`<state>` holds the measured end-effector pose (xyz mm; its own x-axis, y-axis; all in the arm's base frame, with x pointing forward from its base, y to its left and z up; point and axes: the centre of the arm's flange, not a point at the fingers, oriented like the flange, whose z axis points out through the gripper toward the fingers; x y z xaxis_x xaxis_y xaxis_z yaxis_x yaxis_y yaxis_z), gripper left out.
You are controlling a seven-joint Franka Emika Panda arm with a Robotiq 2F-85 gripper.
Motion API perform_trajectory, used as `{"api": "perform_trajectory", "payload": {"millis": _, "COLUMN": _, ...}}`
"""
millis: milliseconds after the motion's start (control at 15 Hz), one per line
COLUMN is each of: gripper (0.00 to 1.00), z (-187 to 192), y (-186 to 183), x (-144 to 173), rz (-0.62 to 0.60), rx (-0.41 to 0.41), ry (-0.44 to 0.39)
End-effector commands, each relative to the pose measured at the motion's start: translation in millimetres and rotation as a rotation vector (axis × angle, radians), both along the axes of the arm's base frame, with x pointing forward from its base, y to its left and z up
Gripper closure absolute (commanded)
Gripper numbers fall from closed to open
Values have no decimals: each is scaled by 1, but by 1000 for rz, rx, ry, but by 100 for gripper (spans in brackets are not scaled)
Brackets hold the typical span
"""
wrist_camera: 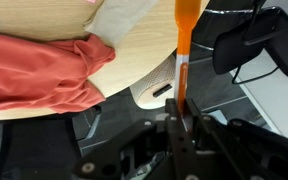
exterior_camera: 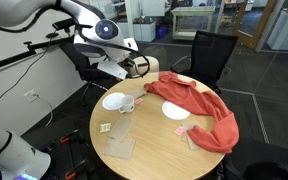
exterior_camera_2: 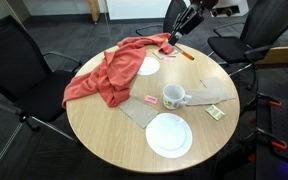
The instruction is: Put the marker inside the mug cup
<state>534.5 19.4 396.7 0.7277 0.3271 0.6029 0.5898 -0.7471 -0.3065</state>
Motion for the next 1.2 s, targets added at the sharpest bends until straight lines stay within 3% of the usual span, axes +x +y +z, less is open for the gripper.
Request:
{"api": "perform_trajectory", "payload": {"millis": 0, "gripper": 97, "z": -16, "y": -9, "x": 13, "rz": 122, "rx": 39, "ry": -39}}
{"api": "perform_trajectory", "payload": {"millis": 67, "gripper": 88, "z": -11, "y": -6, "x": 3, "rz": 66, "rx": 12, "ry": -17}}
{"api": "perform_trajectory", "payload": {"millis": 400, "gripper": 88, "z": -17, "y": -7, "x": 7, "rz": 103, "rx": 16, "ry": -28}}
{"api": "perform_trajectory", "payload": {"millis": 467, "gripper": 97, "z": -17, "y": -7, "x": 7, "rz": 105, "rx": 16, "ry": -30}}
{"api": "perform_trajectory", "payload": {"millis": 1133, "gripper": 97, "z": -41, "y": -6, "x": -3, "rz": 267, "rx": 87, "ry": -342}}
